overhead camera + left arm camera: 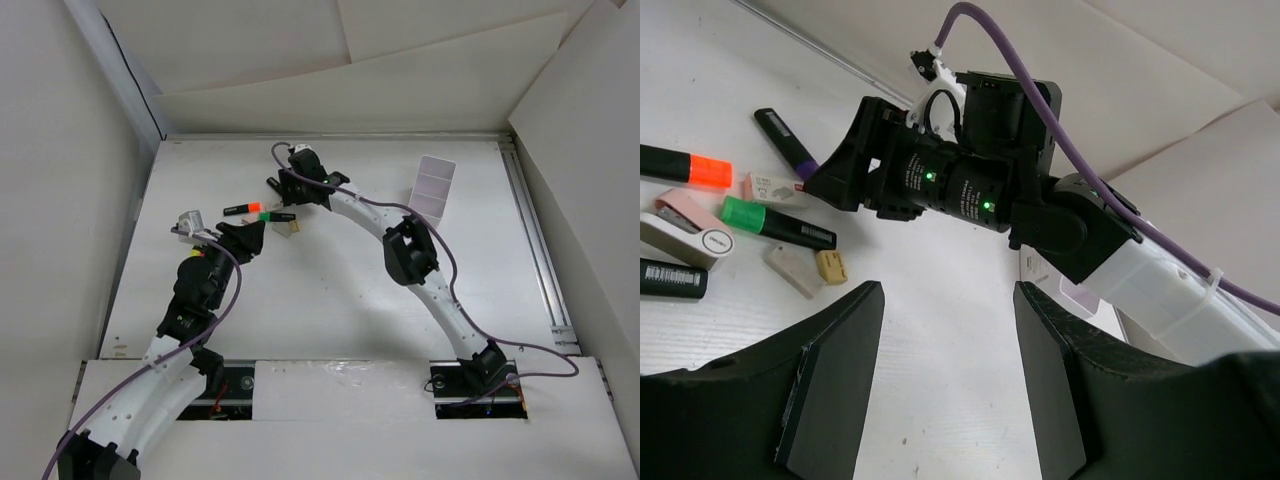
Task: Sort the stationery into containers
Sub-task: Move the stationery to the center of the board, then pick up the stationery from the center of the board.
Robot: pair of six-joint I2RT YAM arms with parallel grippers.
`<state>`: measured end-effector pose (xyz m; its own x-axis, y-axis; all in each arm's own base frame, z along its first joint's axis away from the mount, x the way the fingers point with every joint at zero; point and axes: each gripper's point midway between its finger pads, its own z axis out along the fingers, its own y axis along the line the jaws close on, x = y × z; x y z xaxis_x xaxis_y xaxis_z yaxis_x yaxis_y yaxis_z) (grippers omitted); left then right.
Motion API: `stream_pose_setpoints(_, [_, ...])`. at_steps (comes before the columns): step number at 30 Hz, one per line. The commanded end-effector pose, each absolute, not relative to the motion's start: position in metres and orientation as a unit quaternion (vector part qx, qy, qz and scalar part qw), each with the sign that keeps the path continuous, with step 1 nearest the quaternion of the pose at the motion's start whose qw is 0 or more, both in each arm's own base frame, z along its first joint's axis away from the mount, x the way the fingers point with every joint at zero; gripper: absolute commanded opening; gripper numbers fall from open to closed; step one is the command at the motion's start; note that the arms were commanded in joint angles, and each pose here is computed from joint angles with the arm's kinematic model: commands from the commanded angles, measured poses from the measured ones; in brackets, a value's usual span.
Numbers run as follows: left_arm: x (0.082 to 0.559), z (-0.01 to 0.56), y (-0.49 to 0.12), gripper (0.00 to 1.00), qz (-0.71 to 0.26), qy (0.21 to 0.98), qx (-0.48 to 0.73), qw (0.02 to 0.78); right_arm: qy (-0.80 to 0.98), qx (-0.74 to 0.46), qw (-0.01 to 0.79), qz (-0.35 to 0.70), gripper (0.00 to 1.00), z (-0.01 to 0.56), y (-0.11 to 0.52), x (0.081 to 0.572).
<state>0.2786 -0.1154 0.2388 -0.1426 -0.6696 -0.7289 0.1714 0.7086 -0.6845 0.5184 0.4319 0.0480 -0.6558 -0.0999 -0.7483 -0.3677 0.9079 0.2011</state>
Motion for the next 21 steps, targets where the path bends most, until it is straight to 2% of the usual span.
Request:
stream_pose_setpoints(1, [0.276,0.246,-0.118,0.52,-0.350,0.664,-0.178,0.637,0.890,-0.126,0.398,0.182,0.65,0.061,0.429,0.528])
stream_pose_setpoints(2, [0.276,0.246,-0.118,0.52,-0.353,0.663,-0.181,0.635,0.892,-0.128,0.393,0.185,0.65,0.057,0.431,0.527])
stream_pose_setpoints(3, [0.276,0.246,-0.118,0.52,-0.353,0.663,-0.181,0.635,0.889,-0.128,0.398,0.187,0.61,0.062,0.432,0.529])
stream_pose_setpoints(4, [0.276,0.246,-0.118,0.52,-0.353,0.663,-0.181,0.635,0.894,-0.129,0.389,0.182,0.52,0.054,0.430,0.527])
stream_pose_setpoints(5, [0.276,0.246,-0.118,0.52,-0.353,0.663,-0.181,0.635,0.891,-0.128,0.394,0.185,0.49,0.061,0.431,0.527])
stream_pose_setpoints(9, [0.278,0.241,-0.112,0.52,-0.338,0.667,-0.194,0.635,0.873,-0.132,0.420,0.210,0.47,0.083,0.432,0.514])
stream_pose_setpoints(10, [0.278,0.241,-0.112,0.52,-0.338,0.667,-0.194,0.635,0.880,-0.136,0.406,0.208,0.47,0.069,0.425,0.502])
stream_pose_setpoints(11, [0.278,0.239,-0.110,0.52,-0.332,0.669,-0.199,0.635,0.864,-0.133,0.432,0.224,0.47,0.103,0.426,0.503])
stream_pose_setpoints(14, [0.281,0.234,-0.103,0.50,-0.314,0.674,-0.219,0.632,0.856,-0.142,0.434,0.242,0.48,0.130,0.425,0.485])
stream_pose_setpoints(15, [0.282,0.231,-0.101,0.47,-0.311,0.675,-0.228,0.629,0.853,-0.153,0.437,0.242,0.48,0.136,0.424,0.482])
stream_pose_setpoints(17, [0.286,0.225,-0.099,0.45,-0.300,0.682,-0.240,0.623,0.857,-0.162,0.432,0.231,0.50,0.134,0.422,0.469])
stream_pose_setpoints(18, [0.288,0.224,-0.097,0.45,-0.292,0.685,-0.244,0.621,0.853,-0.158,0.441,0.231,0.47,0.149,0.417,0.466])
stream_pose_setpoints(20, [0.295,0.212,-0.094,0.39,-0.269,0.701,-0.261,0.607,0.849,-0.161,0.445,0.236,0.39,0.158,0.416,0.456])
stream_pose_setpoints(21, [0.297,0.207,-0.095,0.39,-0.262,0.709,-0.261,0.601,0.849,-0.159,0.447,0.233,0.32,0.164,0.406,0.448])
